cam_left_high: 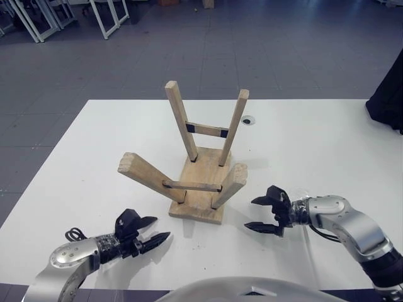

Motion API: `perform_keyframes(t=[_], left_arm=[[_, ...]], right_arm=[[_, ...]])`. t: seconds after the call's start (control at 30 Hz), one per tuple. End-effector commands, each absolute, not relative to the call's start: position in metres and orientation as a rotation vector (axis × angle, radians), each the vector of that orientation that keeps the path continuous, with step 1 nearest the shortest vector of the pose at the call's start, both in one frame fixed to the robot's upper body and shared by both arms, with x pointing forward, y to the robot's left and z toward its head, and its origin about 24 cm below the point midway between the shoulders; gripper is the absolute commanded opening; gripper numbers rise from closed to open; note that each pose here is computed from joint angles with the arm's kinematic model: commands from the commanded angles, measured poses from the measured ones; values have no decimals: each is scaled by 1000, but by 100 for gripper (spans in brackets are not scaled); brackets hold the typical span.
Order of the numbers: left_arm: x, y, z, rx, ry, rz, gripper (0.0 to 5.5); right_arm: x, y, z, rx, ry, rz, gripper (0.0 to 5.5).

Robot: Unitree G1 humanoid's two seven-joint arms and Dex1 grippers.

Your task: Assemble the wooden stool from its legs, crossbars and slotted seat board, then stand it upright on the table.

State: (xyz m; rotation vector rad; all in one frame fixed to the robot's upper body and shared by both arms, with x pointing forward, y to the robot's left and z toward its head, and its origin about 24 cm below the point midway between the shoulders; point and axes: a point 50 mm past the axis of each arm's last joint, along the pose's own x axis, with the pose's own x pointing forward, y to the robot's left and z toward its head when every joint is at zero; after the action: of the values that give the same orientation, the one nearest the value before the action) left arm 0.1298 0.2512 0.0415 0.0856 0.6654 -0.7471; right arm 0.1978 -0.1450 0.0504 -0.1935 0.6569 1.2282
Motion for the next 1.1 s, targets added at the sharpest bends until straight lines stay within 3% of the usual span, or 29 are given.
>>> perform_keyframes(t=[0.03,0.2,0.37,0.5,0.8,1.1], left_arm=[[143,258,34,256,677,-704,359],[166,241,14,295,646,-761,359],[166,215,17,221,618,-973,359],[174,201,14,217,593,-1030,359],[184,175,16,97,516,-1056,359],[185,157,43,-155,438,-1174,359]], right_arm=[[195,-145,39,-218,681,1196,432],[201,-140,31,-224,675,1182,432],[205,-145,32,-233,674,1175,432],[211,-155,34,-247,673,1146,432],[214,-188,77,-318,619,1173,432],[197,-170,114,-234,445,1389,432]])
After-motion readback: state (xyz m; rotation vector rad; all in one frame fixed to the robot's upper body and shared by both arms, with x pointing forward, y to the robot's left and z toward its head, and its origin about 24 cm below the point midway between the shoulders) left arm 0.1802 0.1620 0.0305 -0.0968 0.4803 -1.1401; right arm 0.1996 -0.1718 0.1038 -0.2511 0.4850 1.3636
